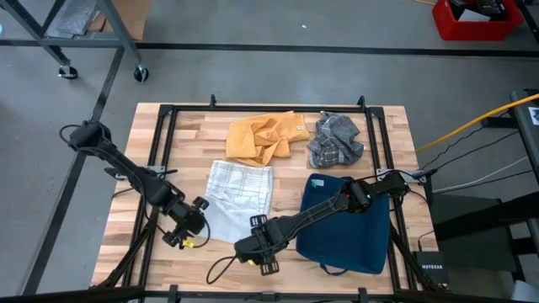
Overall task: Fold towel
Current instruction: Fold the white towel
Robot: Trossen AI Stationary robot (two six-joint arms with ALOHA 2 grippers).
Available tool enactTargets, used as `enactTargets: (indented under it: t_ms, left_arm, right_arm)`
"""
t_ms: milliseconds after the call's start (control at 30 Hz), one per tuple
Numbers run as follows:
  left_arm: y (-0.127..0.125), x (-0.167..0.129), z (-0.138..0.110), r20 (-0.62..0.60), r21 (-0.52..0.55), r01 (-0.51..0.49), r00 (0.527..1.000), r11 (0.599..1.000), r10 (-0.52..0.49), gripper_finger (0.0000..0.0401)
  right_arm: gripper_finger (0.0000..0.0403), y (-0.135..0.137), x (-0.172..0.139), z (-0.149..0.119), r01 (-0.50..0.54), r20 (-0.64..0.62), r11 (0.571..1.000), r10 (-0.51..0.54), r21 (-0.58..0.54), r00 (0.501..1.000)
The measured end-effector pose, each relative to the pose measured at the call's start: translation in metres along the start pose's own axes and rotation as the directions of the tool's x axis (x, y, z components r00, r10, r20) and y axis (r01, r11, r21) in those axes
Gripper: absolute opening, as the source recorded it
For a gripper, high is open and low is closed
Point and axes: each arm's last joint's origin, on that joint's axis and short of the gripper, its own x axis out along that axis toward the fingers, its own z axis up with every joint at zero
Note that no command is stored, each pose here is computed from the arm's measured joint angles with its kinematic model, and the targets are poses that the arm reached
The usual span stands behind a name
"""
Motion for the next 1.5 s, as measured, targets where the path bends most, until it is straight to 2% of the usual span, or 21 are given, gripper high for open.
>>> enactTargets:
  t_ms: [200, 467, 733, 933, 1033, 1133, 1400, 1500]
  left_arm:
    - [-0.007, 0.015, -0.001, -0.058, 0.032, -0.019, 0.998, 0.999, 0.021, 0.0182]
    - [-0.011, 0.027, 0.0, -0.068, 0.07, -0.081, 0.994, 0.994, 0.085, 0.0182]
    - [-0.009, 0.036, 0.005, -0.032, 0.062, -0.16, 0.986, 0.985, 0.162, 0.0182]
    - [-0.008, 0.043, 0.005, -0.052, -0.007, -0.192, 0.98, 0.981, 0.191, 0.0181]
    - [-0.008, 0.044, 0.005, -0.05, -0.044, -0.2, 0.979, 0.979, 0.198, 0.0163]
    - [-0.009, 0.044, 0.005, -0.047, -0.079, -0.21, 0.977, 0.974, 0.207, 0.0126]
    - [-0.009, 0.039, 0.002, -0.066, -0.204, -0.206, 0.978, 0.957, 0.196, 0.0011]
    - [-0.012, 0.033, -0.001, -0.076, -0.243, -0.169, 0.985, 0.955, 0.155, 0.0008]
  right_arm:
    - [0.0256, -0.002, 0.003, -0.001, 0.07, 0.005, 0.995, -0.07, -0.065, 0.998]
    - [0.0256, -0.004, 0.028, -0.015, 0.081, -0.079, 0.992, -0.089, -0.097, 0.993]
    - [0.0256, -0.002, 0.048, -0.014, 0.071, 0.013, 0.994, -0.071, -0.082, 0.997]
    - [0.0249, -0.002, 0.051, -0.016, 0.065, 0.013, 0.998, -0.065, 0.009, 0.998]
    - [0.0222, -0.002, 0.051, -0.016, 0.041, 0.013, 0.999, -0.041, 0.033, 0.999]
    - [0.0177, -0.001, 0.051, -0.016, 0.032, 0.012, 0.998, -0.032, 0.05, 0.999]
    - [0.0022, 0.004, 0.051, -0.016, -0.063, 0.003, 0.982, 0.064, 0.178, 0.998]
    - [0.0019, 0.007, 0.051, -0.016, -0.09, 0.007, 0.972, 0.09, 0.217, 0.996]
